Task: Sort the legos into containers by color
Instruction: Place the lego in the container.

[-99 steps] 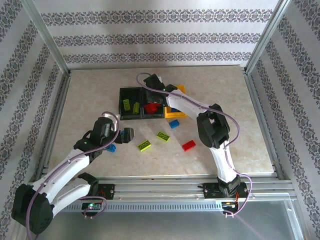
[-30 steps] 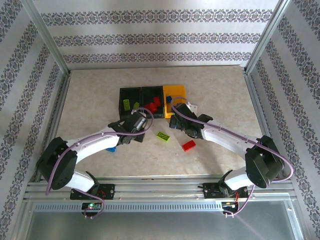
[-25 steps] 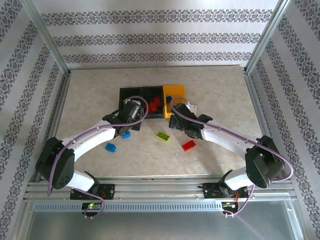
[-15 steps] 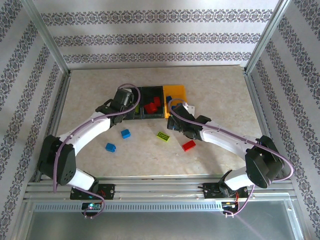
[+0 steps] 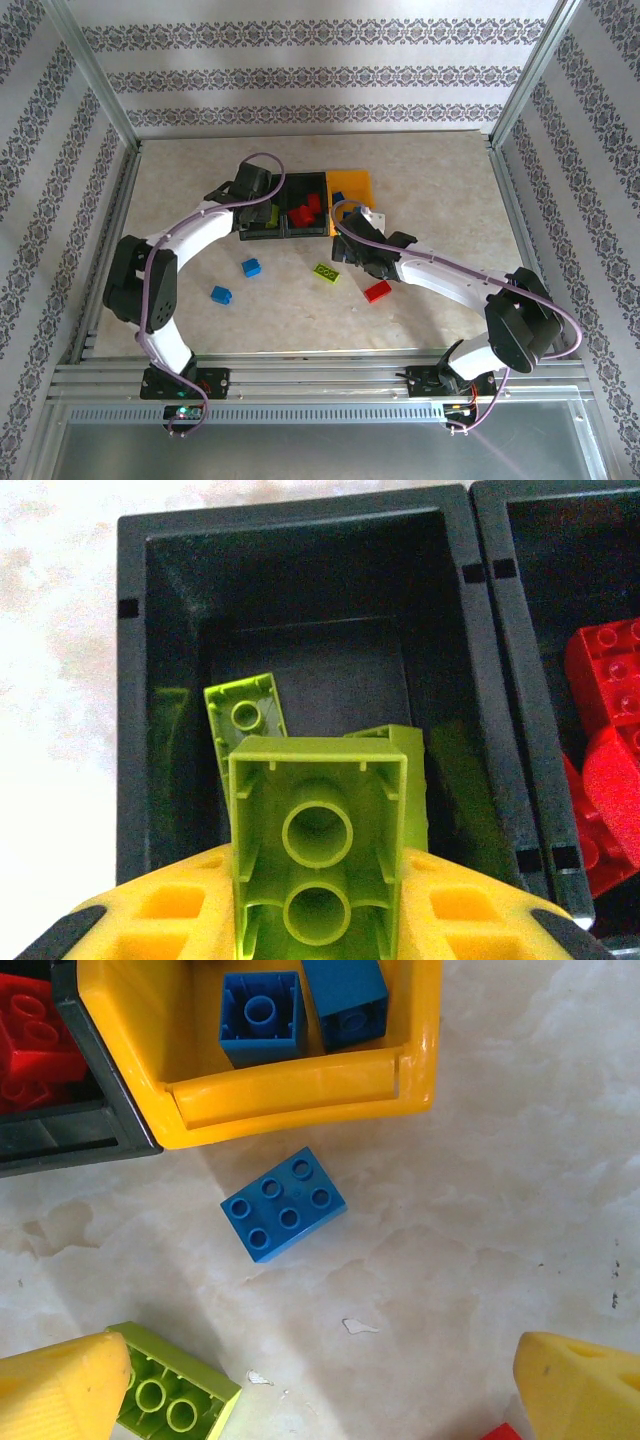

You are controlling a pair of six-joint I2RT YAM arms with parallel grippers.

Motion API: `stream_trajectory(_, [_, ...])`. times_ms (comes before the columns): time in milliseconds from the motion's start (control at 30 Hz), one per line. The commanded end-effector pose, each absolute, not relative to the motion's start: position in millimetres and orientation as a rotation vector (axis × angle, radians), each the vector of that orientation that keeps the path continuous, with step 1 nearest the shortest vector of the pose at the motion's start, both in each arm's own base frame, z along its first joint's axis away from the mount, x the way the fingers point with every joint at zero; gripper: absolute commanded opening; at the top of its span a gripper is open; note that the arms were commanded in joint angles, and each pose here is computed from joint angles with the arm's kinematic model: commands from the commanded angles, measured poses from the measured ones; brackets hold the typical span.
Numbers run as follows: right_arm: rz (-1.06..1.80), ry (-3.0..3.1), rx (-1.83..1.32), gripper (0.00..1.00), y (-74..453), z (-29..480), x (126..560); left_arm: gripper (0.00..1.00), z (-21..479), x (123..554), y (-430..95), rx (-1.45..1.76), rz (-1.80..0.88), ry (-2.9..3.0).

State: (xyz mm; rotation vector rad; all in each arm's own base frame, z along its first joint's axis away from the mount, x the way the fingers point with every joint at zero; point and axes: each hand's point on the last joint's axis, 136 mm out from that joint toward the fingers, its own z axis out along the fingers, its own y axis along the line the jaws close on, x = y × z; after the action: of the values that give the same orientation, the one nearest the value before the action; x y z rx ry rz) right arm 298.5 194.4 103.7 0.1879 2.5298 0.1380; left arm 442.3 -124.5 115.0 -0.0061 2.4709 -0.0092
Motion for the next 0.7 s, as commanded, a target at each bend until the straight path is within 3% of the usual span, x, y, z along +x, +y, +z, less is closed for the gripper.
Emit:
stream_trajectory(0, [0.087,2.529,0.220,0.98,189,105,298,0.31,118,455,-124,0.004,0.000,2.454])
stream_trajectory(233, [0.081,2.535,0.267,0.98,181,102,293,0.32,106,461,-124,-0.008,0.011,2.472])
stream_trajectory(667, [0.100,2.541,0.326,0.98,176,94,294,0.48,109,460,-124,-0.018,0.003,2.465])
